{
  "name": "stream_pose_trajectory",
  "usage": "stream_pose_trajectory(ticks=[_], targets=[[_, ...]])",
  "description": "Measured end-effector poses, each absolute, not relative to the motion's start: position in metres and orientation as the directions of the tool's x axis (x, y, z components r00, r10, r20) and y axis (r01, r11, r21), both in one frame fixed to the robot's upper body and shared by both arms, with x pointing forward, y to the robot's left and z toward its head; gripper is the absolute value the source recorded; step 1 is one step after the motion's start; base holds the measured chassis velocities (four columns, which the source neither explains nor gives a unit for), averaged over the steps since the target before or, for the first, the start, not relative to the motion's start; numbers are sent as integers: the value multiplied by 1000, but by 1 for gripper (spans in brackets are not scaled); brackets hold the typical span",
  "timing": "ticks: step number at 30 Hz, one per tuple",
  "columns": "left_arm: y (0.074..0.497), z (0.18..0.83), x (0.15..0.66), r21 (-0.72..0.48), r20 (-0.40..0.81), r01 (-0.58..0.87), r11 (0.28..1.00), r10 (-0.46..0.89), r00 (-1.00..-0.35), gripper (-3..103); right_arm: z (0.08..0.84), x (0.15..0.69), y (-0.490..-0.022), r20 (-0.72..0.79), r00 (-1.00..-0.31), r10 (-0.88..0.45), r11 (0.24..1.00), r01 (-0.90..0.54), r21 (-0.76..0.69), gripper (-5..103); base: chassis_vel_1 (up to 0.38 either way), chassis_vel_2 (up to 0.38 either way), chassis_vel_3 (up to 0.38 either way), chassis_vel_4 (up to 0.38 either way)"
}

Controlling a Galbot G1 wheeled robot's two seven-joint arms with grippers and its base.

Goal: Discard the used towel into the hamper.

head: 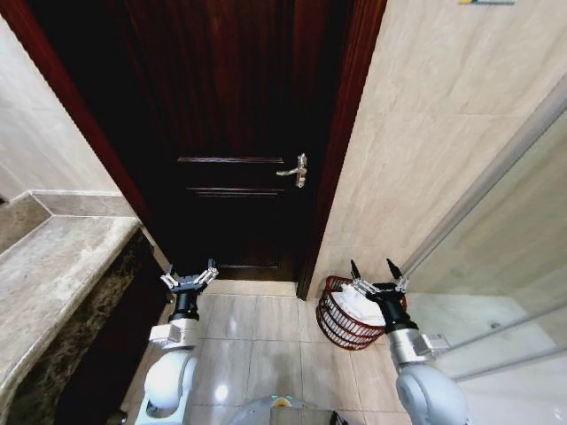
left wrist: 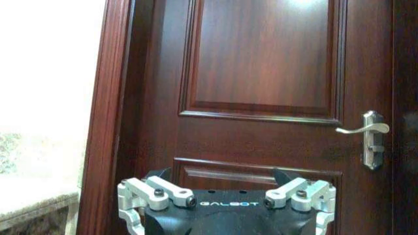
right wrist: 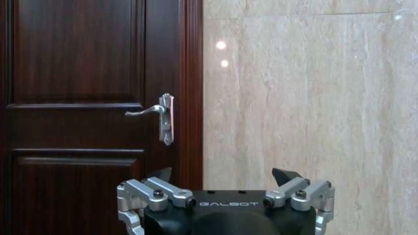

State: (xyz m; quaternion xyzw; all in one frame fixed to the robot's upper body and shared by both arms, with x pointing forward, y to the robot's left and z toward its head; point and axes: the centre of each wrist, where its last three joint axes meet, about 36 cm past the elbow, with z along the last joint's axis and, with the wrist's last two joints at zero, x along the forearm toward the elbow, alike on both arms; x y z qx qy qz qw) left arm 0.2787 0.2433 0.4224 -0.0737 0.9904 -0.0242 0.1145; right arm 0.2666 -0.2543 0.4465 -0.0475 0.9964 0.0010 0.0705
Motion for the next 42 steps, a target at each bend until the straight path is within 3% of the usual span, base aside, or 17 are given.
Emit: stream_pose_trajectory(ticks=[42], targets=[[245,433,274,-52,-202,-141,989,-149,-968,100,454,268,-260,-152,-984,-93,996,-93,-7,100,0,0,0,0]])
